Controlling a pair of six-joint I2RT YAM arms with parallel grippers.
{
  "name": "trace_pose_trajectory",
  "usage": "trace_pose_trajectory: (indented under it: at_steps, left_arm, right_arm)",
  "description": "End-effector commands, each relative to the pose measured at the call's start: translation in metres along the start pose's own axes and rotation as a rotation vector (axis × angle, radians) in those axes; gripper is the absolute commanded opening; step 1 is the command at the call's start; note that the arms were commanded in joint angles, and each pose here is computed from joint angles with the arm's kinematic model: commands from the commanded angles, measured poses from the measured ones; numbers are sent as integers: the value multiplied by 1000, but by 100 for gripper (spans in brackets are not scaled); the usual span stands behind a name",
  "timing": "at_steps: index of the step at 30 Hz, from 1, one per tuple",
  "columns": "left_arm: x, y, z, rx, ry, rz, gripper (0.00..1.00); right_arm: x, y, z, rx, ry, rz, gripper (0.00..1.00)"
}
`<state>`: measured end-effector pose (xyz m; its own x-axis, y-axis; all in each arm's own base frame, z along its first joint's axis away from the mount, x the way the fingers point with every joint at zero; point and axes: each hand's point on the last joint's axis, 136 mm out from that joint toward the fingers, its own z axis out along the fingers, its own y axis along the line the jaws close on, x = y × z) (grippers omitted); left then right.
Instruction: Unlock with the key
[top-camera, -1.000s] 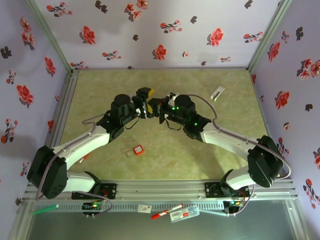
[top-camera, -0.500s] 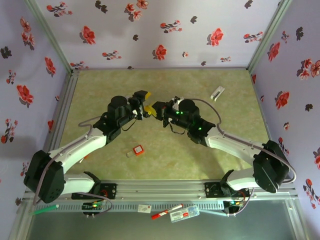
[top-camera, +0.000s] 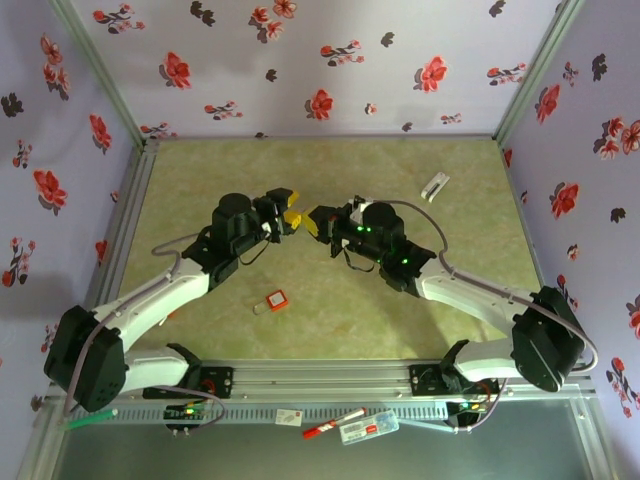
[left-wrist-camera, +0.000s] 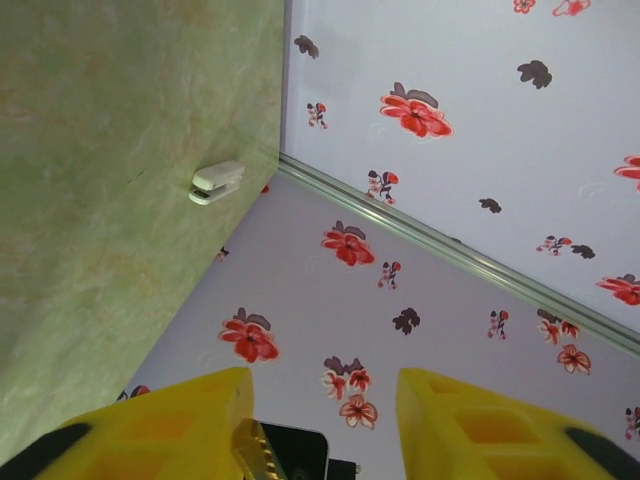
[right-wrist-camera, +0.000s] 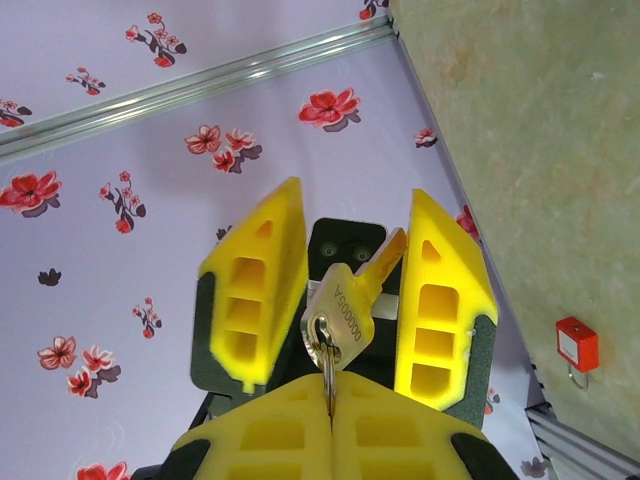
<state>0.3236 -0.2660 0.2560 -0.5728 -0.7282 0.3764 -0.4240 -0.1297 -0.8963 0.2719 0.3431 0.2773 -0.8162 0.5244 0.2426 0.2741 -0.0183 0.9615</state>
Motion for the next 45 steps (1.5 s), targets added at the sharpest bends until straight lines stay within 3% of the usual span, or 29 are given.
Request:
trace_pose_trajectory:
  at_steps: [1, 10, 16, 18, 20, 23, 29, 45]
  left_arm:
    - [-5, 0, -4, 0, -17, 27, 34]
    - [-4, 2, -5, -1, -8, 49, 0]
    - [-1, 4, -13, -38, -4, 128, 0]
    - [1, -3, -17, -31, -5, 187, 0]
    - [4, -16, -23, -20, -14, 308, 0]
    - [11, -42, -35, 11, -39, 525, 0]
    - [17, -60, -46, 61, -59, 660, 0]
    - [30, -76, -46, 167, -80, 660, 0]
  right_arm:
    - [-3, 10, -4, -40, -15, 11, 0]
    - [-8, 8, -5, -32, -16, 15, 0]
    - [-18, 19, -7, -52, -12, -6, 0]
    - [-16, 27, -7, -50, 1, -39, 13]
    - [-12, 38, -10, -56, 7, -89, 42]
    - [-5, 52, -13, -75, 27, -162, 53]
    - [7, 62, -12, -122, 76, -234, 54]
    - [27, 53, 3, -195, 131, -250, 48]
